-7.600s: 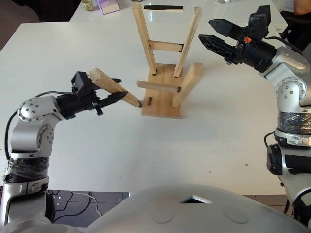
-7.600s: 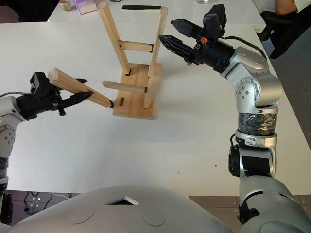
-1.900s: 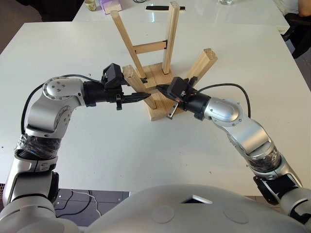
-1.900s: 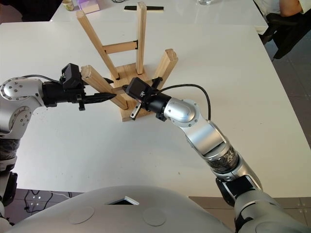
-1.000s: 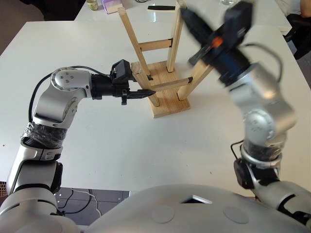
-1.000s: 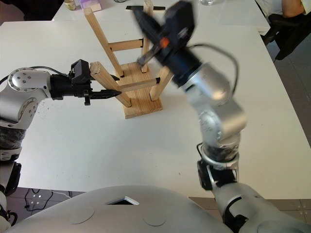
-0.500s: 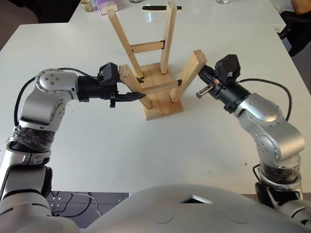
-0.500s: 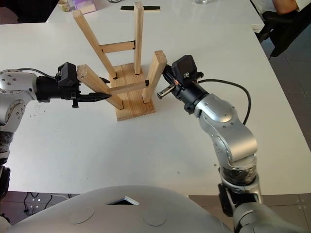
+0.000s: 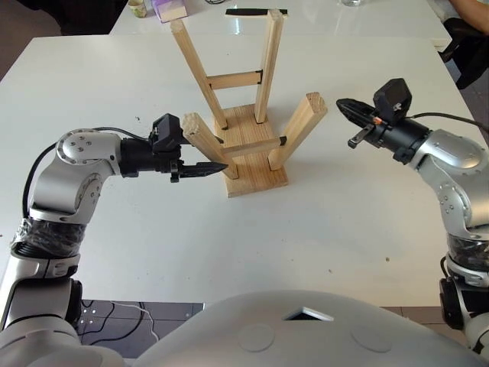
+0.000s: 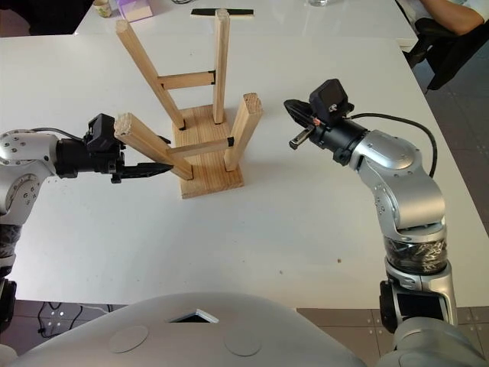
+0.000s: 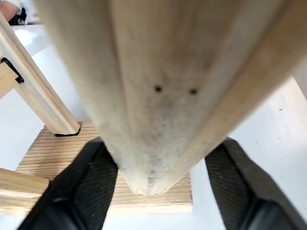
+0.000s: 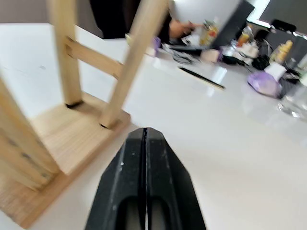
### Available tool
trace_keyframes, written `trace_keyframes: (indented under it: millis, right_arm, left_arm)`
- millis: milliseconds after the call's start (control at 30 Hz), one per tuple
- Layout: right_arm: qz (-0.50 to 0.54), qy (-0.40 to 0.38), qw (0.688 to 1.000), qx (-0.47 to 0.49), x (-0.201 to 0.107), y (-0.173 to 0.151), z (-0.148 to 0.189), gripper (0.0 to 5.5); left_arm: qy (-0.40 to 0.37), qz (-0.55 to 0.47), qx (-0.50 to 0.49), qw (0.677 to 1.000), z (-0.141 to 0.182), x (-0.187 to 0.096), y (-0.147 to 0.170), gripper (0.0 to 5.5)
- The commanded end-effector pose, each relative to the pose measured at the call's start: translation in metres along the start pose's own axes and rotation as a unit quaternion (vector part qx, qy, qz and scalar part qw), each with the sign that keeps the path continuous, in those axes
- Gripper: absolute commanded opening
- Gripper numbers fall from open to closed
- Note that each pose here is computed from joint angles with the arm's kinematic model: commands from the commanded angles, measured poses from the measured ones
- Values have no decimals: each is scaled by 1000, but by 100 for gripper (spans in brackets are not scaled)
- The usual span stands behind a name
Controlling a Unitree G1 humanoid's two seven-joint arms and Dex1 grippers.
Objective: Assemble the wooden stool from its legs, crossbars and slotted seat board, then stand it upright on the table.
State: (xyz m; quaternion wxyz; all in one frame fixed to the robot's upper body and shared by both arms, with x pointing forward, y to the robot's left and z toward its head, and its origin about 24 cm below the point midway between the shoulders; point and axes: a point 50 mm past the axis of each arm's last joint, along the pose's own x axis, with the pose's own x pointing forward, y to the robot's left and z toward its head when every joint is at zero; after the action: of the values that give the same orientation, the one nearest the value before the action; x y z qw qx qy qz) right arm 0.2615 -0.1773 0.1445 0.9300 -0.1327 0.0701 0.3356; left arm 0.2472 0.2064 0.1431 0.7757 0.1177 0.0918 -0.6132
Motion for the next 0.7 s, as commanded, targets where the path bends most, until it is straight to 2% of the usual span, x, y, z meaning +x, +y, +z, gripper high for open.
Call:
trace_keyframes:
  millis: [33, 133, 200, 267, 300, 367, 467, 500, 700]
  right_arm:
    - [20, -9, 1000, -1, 4, 14, -3, 0]
    - [8, -4, 1000, 2, -1, 17, -8, 0]
    - [-9, 2, 1000, -1, -9, 25, -13, 0]
    - [-32, -4, 999, -2, -11, 33, -13, 0]
    - [-44, -13, 999, 0, -10, 39, -10, 0]
    - [-64, -31, 997, 8, -8, 47, -4, 0]
    - [-111, -26, 993, -42, -5, 50, -3, 0]
    - [-136, -22, 989, -46, -4, 50, -3, 0]
    - [-227, -34, 973, -33, -2, 63, 3, 0]
  left_arm:
    - [-2, 46, -4, 999, 1, -11, -11, 332]
    - [28, 89, -41, 995, -13, -32, -31, 332]
    - [60, 160, -84, 982, -33, -52, -46, 332]
    - [97, 281, -108, 949, -54, -63, -52, 332]
    - [93, 366, -118, 918, -61, -63, -50, 314]
    - [40, 476, -134, 868, -58, -47, -49, 287]
    - [-109, 561, -148, 807, -24, -5, -51, 244]
    - [-129, 574, -142, 796, -15, 5, -52, 226]
    - [-94, 644, -156, 743, -15, 27, -83, 144]
